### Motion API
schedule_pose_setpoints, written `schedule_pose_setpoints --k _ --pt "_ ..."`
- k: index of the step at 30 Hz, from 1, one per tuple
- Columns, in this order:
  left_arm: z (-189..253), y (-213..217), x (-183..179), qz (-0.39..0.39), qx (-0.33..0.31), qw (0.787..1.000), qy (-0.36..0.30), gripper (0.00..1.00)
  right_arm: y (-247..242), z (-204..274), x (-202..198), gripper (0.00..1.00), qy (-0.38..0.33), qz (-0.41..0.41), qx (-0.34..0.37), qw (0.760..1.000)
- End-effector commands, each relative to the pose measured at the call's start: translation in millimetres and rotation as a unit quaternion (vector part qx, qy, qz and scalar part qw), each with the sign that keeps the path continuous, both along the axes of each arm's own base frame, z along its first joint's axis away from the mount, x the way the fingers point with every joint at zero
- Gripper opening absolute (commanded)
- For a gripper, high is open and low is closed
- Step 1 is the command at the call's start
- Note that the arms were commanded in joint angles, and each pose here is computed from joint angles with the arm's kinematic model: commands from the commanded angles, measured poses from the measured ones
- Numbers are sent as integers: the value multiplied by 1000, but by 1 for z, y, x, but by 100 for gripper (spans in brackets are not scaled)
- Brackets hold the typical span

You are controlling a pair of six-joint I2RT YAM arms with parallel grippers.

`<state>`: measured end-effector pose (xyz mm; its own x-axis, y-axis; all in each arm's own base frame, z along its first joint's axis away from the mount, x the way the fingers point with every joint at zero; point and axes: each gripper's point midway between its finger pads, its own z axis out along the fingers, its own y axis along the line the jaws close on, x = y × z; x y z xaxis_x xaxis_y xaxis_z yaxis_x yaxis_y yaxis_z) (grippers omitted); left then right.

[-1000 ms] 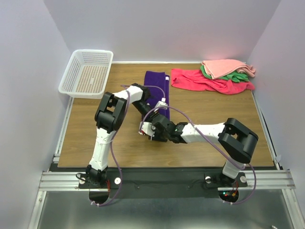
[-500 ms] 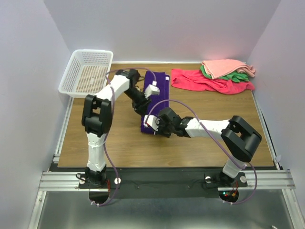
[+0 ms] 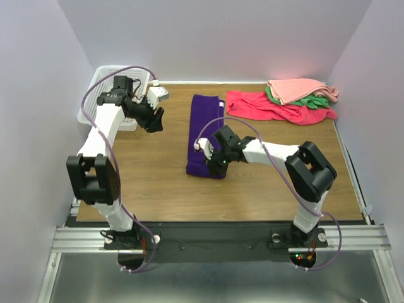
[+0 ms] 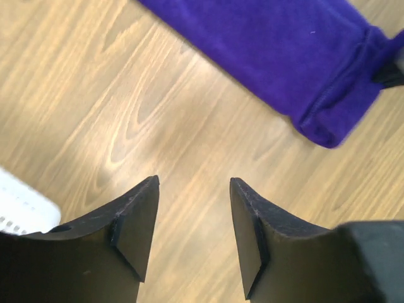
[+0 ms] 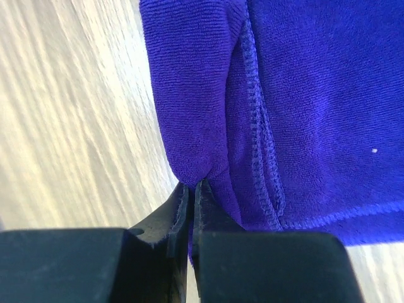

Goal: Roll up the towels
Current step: Roll the towel

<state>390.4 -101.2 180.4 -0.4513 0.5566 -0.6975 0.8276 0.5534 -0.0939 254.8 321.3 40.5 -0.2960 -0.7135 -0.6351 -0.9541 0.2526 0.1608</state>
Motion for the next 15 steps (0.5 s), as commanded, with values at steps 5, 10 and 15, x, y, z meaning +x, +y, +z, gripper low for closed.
schedule_pose_setpoints --k 5,10,15 --pt "44 -21 -42 -38 5 991 -131 78 0 4 -7 1 196 -21 54 979" --pt "19 -43 -89 -100 63 975 -189 80 -5 -3 2 1 264 -41 63 962" --pt "-7 -84 -125 -153 111 933 -308 77 -4 -12 2 3 338 -62 66 937"
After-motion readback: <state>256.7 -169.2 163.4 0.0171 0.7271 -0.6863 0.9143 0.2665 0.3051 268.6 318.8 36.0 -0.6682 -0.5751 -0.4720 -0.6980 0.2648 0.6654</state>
